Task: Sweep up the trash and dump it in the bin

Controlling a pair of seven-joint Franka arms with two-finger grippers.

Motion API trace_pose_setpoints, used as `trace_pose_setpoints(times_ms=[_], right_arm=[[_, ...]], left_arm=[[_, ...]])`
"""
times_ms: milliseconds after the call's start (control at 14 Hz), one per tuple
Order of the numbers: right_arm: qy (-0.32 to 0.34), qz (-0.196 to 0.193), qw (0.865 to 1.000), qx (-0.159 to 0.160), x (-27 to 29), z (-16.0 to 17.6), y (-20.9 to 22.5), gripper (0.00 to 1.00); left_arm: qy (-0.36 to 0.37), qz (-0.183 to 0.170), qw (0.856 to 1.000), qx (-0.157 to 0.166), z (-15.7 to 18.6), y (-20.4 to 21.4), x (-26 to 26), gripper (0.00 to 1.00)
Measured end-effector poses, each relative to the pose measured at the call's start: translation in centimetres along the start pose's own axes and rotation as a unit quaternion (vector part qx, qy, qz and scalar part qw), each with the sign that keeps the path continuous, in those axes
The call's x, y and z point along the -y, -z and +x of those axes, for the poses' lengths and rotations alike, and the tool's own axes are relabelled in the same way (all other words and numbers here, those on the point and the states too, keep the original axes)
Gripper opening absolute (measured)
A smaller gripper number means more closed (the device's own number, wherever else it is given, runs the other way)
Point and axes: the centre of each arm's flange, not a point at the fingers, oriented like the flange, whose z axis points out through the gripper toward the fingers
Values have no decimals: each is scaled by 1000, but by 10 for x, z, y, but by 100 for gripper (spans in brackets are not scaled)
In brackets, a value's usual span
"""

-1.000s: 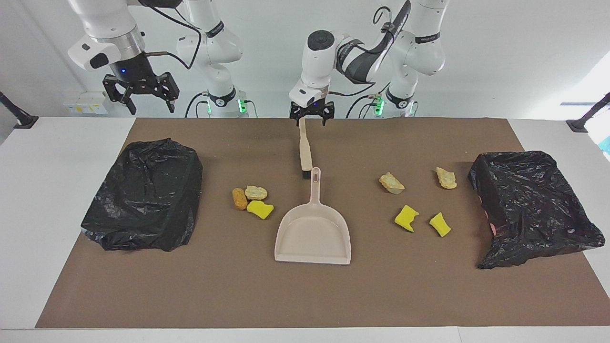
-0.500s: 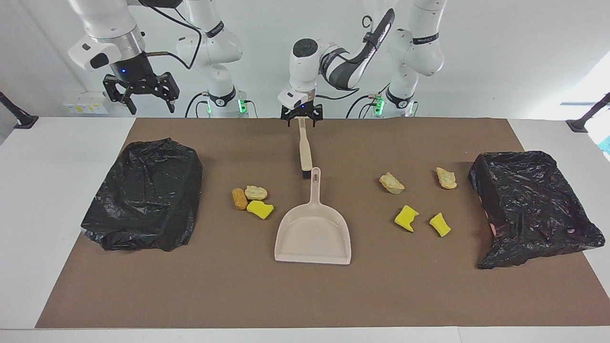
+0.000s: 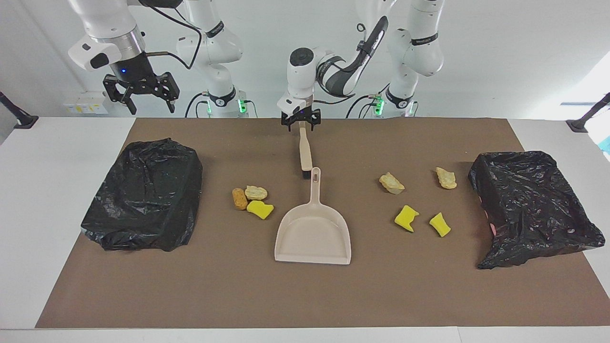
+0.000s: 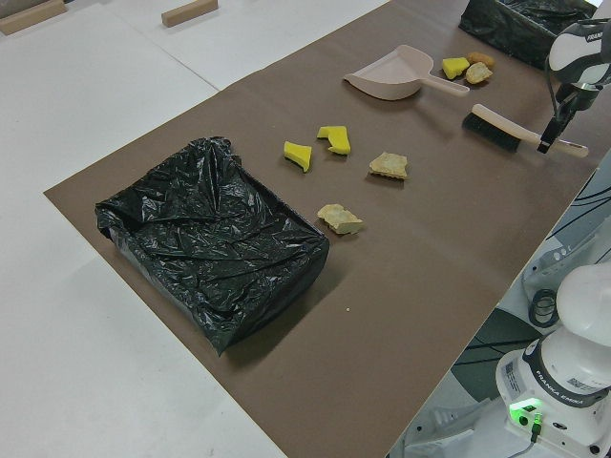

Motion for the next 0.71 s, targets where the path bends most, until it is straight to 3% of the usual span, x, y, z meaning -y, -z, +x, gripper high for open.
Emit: trace_pose_setpoints(times_ms=[286, 714], right_arm=[[0, 1, 1000, 11, 1, -2, -2, 100], [13, 1, 1000, 18, 13, -3, -2, 100]], left_arm=[[8, 0, 1000, 0, 6, 3, 2, 26], [50, 36, 998, 29, 42, 31, 31, 26]])
